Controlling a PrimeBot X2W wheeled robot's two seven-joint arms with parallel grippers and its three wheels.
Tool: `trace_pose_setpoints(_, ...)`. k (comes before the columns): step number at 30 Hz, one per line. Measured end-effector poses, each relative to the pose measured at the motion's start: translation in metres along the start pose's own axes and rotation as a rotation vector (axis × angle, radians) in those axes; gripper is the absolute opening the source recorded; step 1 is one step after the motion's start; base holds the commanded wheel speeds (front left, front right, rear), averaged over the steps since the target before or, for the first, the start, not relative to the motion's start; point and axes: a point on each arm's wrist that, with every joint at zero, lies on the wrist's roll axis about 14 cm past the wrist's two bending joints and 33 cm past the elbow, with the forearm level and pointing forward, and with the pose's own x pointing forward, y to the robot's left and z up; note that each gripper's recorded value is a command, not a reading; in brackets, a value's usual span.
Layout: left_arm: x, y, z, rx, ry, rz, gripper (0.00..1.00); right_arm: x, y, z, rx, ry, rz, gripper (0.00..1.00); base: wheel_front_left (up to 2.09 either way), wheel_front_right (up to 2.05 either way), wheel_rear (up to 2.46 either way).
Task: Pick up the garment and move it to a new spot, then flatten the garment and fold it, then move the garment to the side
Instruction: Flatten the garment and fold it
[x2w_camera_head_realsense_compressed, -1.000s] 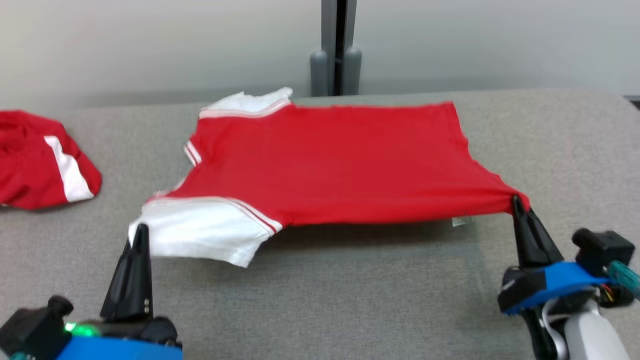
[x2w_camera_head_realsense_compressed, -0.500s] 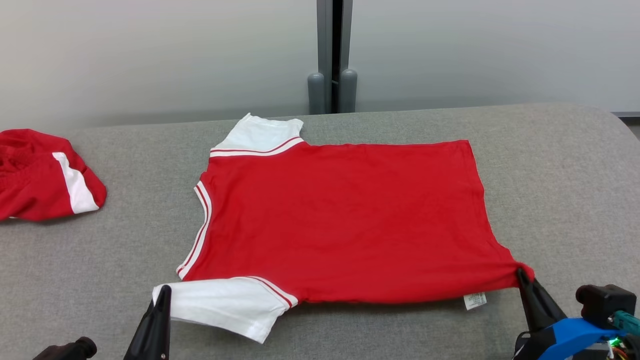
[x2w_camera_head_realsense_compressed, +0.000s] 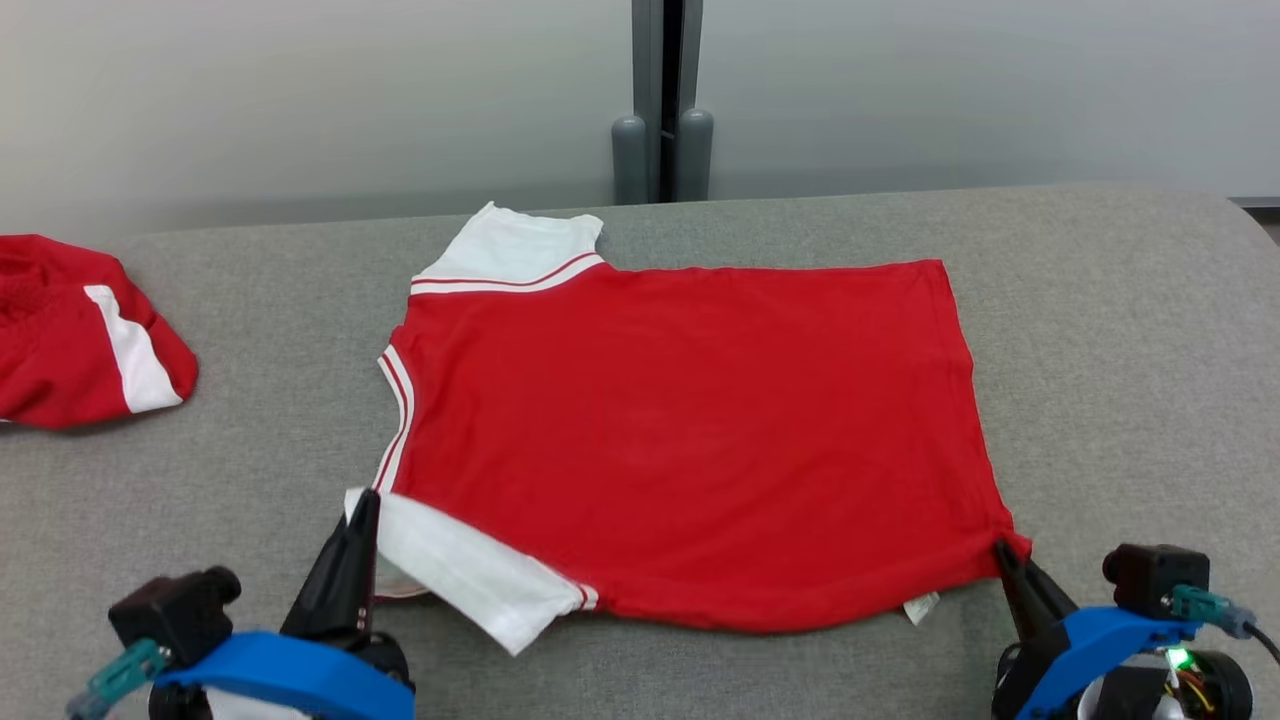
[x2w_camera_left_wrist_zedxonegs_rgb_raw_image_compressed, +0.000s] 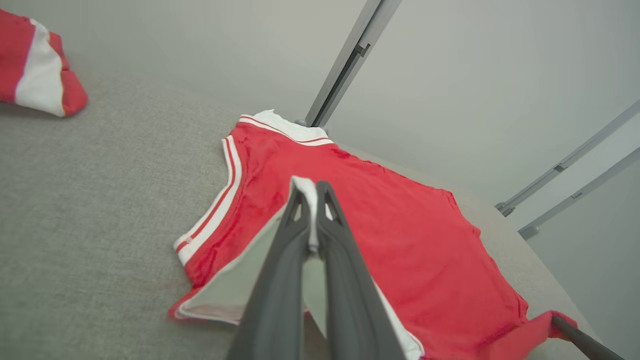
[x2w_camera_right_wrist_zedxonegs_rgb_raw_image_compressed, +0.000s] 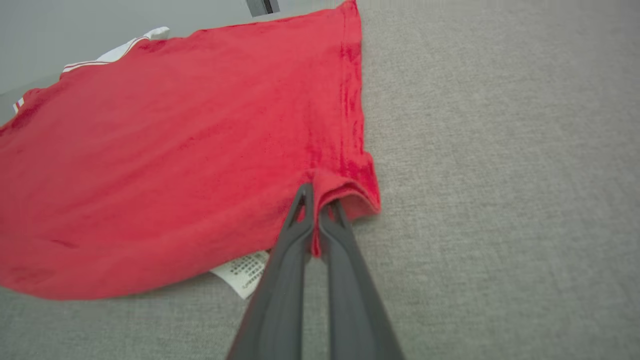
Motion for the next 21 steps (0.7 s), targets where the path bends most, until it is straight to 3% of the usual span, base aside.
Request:
trace_pose_setpoints(9, 0.069, -0.018, 0.015, 0.021, -0.047, -0.07, 0.0, 0.028, -0.009, 0.031, 0.045, -0.079, -0.027, 0.0, 0.0, 0.0, 0.0)
trace_pose_setpoints(21, 0.13, 0.004, 0.001, 0.067, -0.028, -0.039, 0.0, 0.072, -0.014, 0.037, 0.076, -0.1, -0.044, 0.0, 0.0, 0.0, 0.0)
